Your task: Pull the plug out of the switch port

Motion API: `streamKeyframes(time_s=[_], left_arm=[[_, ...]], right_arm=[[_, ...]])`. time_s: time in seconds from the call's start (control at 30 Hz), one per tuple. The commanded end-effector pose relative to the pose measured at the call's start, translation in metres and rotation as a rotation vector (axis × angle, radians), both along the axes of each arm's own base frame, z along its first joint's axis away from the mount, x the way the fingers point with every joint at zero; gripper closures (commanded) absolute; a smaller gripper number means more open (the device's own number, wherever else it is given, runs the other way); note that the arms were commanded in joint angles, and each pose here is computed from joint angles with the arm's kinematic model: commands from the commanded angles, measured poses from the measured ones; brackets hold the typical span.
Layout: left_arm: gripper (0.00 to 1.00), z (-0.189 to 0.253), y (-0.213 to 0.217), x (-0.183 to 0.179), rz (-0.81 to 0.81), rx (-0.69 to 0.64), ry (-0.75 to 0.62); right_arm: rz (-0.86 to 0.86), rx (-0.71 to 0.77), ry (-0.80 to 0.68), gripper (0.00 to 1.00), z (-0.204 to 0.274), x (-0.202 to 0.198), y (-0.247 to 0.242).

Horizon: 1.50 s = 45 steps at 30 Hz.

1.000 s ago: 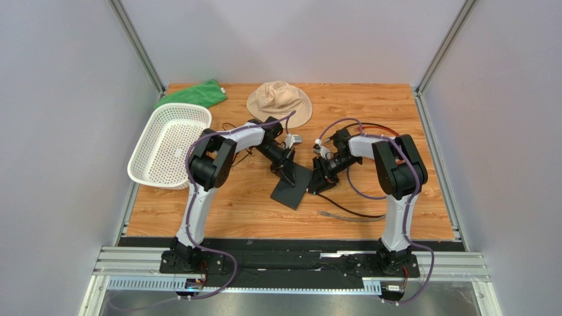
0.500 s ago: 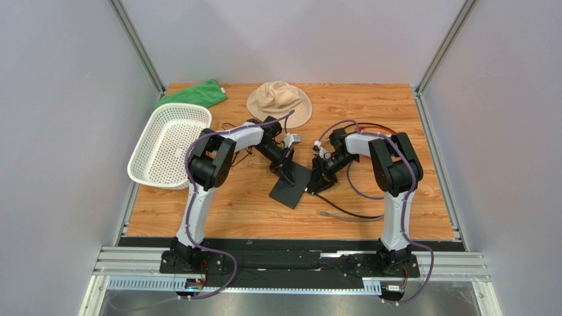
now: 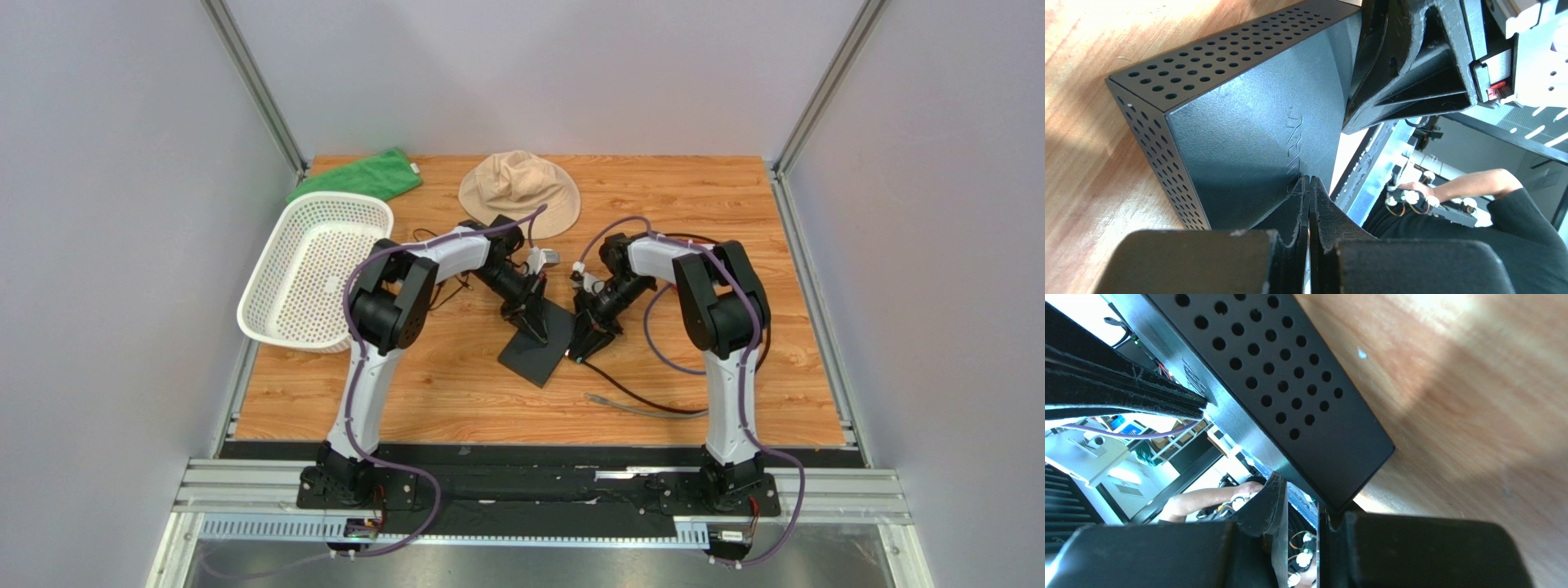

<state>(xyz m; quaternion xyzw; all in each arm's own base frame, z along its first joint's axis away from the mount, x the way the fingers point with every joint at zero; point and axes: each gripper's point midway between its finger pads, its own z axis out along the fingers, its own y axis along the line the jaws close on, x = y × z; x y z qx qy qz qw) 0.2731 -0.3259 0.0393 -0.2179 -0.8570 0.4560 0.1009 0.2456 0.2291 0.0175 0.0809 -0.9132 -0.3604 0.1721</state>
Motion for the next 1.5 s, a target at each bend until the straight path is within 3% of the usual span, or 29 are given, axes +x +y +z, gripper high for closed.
streamKeyframes(time_s=[0.0, 0.13, 0.47, 0.57, 0.73, 0.87, 1.13, 1.47], left_arm=[[1.0, -0.04, 0.02, 0.018, -0.002, 0.168, -0.133], [1.0, -0.043, 0.025, 0.018, 0.008, 0.183, -0.131], [1.0, -0.041, 0.03, 0.02, 0.01, 0.166, -0.125], [1.0, -0.018, 0.024, 0.026, -0.012, 0.098, -0.179], [1.0, 0.053, 0.01, 0.039, 0.01, -0.052, -0.379], [1.0, 0.038, 0.005, 0.029, 0.002, -0.02, -0.352], [1.0, -0.035, 0.012, 0.026, 0.052, 0.206, -0.213], [1.0, -0.066, 0.031, 0.021, 0.112, 0.361, -0.147]], right_arm=[[0.237, -0.423, 0.029, 1.0, -0.065, -0.049, -0.083], [0.297, -0.395, 0.102, 1.0, -0.048, -0.078, -0.096], [0.28, -0.304, 0.086, 1.0, -0.035, -0.065, -0.095], [0.239, -0.21, 0.004, 1.0, -0.034, -0.036, -0.072], [0.203, -0.172, -0.3, 1.0, -0.031, 0.055, -0.03], [0.279, -0.189, -0.303, 1.0, -0.039, 0.075, -0.025], [0.351, -0.292, -0.158, 1.0, -0.059, 0.04, -0.054], [0.341, -0.347, 0.116, 1.0, -0.044, -0.014, -0.087]])
